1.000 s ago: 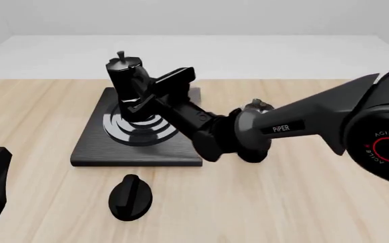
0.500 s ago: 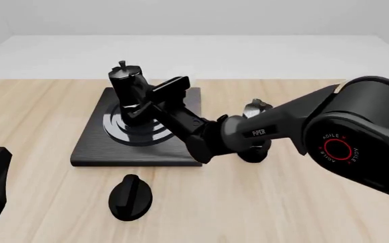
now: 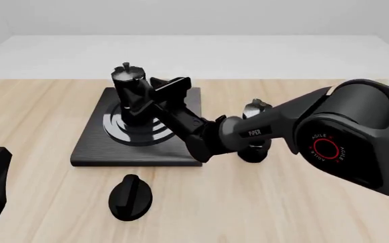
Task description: Put the right moka pot on the stove.
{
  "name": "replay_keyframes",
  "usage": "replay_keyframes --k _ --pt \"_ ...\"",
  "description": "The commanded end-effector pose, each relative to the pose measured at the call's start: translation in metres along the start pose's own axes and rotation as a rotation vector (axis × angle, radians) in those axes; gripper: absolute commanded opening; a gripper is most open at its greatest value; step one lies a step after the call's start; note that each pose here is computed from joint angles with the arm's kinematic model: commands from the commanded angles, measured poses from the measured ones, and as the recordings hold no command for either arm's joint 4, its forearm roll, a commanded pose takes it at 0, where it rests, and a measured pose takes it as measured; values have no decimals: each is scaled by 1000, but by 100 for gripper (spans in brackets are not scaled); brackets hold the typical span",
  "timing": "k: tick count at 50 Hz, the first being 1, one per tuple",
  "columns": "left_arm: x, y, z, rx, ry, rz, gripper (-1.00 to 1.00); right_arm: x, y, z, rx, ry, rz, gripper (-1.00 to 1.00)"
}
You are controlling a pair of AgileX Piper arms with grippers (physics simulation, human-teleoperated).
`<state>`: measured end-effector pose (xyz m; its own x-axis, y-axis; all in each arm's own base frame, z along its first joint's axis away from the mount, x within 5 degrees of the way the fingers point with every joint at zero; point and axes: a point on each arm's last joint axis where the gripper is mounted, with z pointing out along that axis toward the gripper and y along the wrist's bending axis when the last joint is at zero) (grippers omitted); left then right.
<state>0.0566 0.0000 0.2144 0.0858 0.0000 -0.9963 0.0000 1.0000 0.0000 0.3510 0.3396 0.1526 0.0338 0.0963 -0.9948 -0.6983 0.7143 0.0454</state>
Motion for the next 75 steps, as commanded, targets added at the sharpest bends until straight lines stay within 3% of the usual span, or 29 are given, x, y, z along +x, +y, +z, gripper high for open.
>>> replay_keyframes --k 1,40,59,64,65,75 --pt "0 0 0 0 0 0 100 4 -2 -7 6 11 5 100" --pt "0 0 0 0 0 0 100 -49 18 -66 -36 29 -6 100" --pt "0 0 0 0 0 0 100 -89 30 -103 -66 60 -28 100" --pt "0 0 0 0 0 0 100 -97 30 -110 -64 68 -25 100" --pt "0 0 0 0 0 0 100 -101 31 -114 -67 71 10 100" --pt "0 0 0 0 0 0 100 -128 30 -143 -69 76 -4 100"
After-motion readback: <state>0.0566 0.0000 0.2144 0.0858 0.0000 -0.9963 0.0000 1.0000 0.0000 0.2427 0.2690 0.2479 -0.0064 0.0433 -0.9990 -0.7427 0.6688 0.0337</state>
